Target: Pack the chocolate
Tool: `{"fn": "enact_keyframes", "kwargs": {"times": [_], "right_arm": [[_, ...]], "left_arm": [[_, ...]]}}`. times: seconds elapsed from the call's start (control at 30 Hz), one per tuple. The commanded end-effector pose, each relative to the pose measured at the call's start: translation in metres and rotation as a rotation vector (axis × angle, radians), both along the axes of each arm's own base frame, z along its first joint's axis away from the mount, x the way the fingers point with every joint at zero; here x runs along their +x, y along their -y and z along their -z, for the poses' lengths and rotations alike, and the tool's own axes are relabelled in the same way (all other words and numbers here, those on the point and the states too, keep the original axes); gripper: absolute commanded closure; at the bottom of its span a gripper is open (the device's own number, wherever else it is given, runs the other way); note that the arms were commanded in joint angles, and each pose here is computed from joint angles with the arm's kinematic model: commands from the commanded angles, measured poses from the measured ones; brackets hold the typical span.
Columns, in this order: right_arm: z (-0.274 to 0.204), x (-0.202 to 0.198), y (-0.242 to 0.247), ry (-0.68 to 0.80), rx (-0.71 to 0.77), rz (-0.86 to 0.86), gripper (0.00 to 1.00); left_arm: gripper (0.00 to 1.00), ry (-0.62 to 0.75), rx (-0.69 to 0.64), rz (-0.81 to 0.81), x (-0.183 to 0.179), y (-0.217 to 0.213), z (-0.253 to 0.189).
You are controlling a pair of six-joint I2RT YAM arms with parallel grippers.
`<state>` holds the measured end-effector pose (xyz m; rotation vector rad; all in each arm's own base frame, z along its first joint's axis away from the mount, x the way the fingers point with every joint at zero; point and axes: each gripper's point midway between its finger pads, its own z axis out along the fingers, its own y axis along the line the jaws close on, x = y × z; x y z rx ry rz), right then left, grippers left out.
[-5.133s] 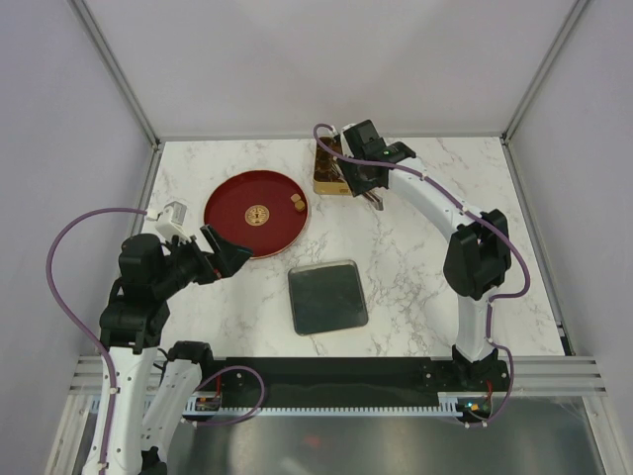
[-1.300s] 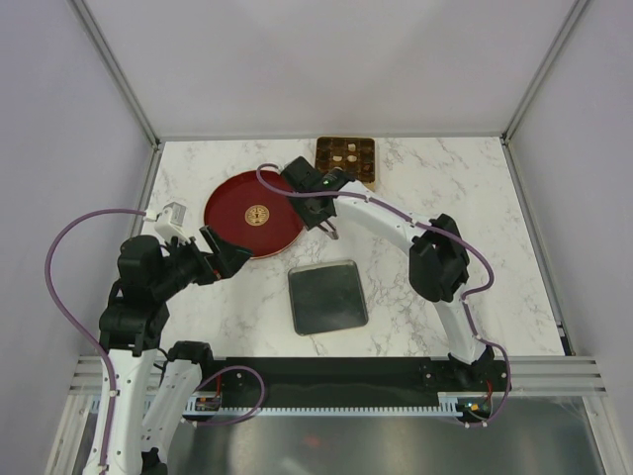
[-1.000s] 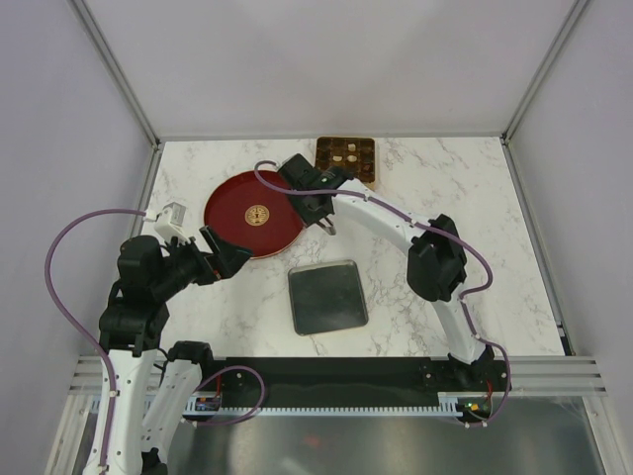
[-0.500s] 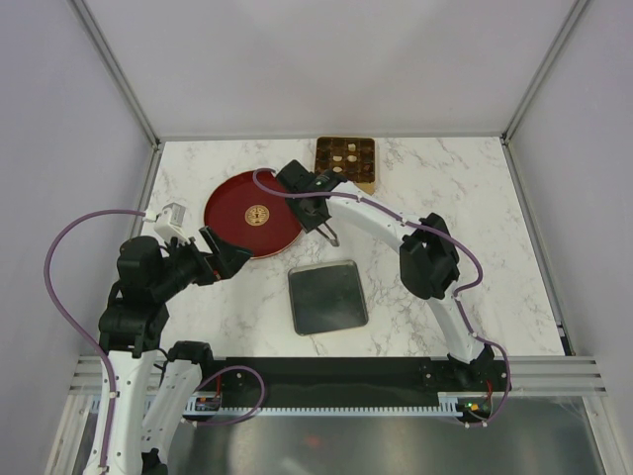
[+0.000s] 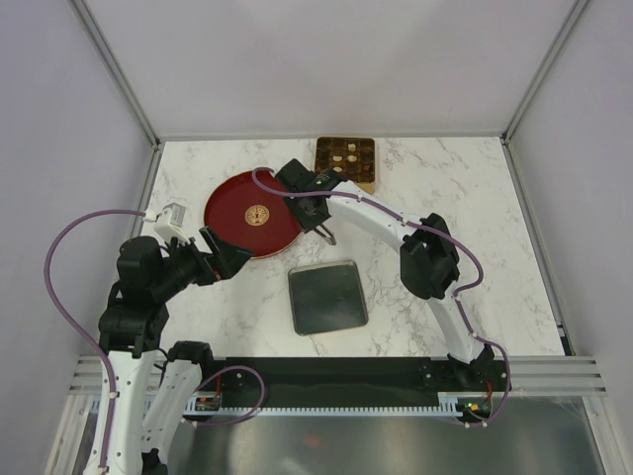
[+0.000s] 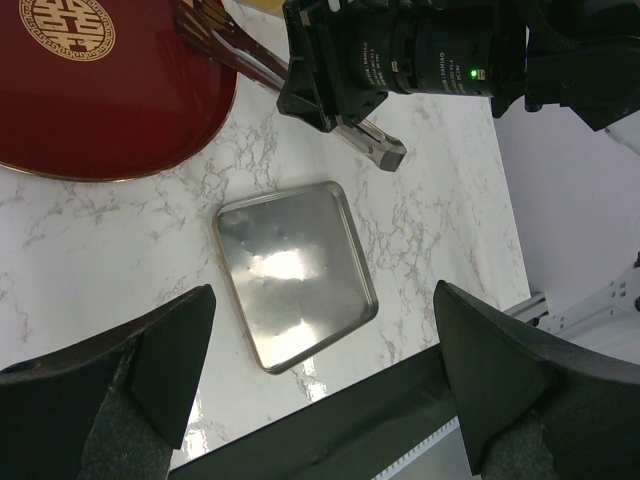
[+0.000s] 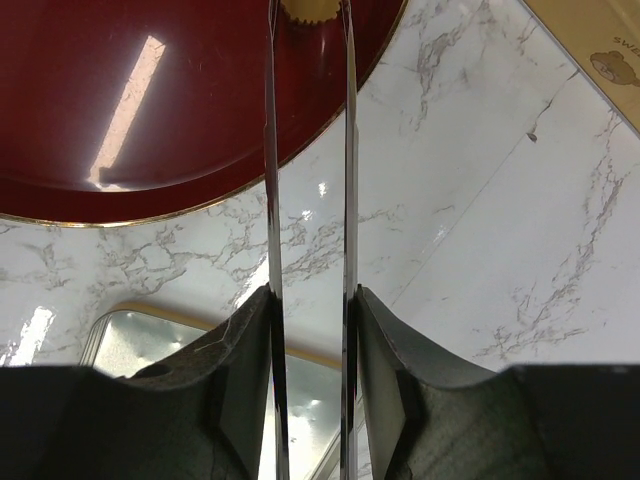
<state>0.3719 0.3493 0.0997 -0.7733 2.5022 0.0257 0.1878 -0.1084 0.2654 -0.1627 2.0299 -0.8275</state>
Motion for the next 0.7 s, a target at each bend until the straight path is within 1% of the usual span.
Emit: {"fn": "enact_keyframes", "kwargs": {"times": [0.0, 0.17, 0.27, 0.4, 0.63, 0.67], "right_arm": [[-0.027, 0.001, -0.006, 0.042, 0.056, 0.003, 0.57], [-0.036, 0.003, -0.007, 0.060, 0.068, -0.006, 0.60], [-0.047, 0.003, -0.006, 0.075, 0.084, -0.014, 0.62], [-0.069, 0.004, -0.002, 0.094, 0.133, -0.006, 0.63], [-0.097, 0.028, 0.029, 0.154, 0.164, 0.055, 0.63], [-0.100, 0.035, 0.042, 0.160, 0.162, 0.082, 0.63]], "left_arm": [[0.02, 0.069, -0.006, 0.024, -0.001, 0.003, -0.018], [0.02, 0.068, -0.007, 0.024, -0.001, 0.003, -0.018], [0.02, 0.067, -0.007, 0.023, -0.001, 0.003, -0.017], [0.02, 0.064, -0.006, 0.021, -0.001, 0.002, -0.015], [0.02, 0.056, -0.007, 0.017, -0.001, 0.002, -0.013], [0.02, 0.053, -0.006, 0.016, -0.001, 0.002, -0.012]]}}
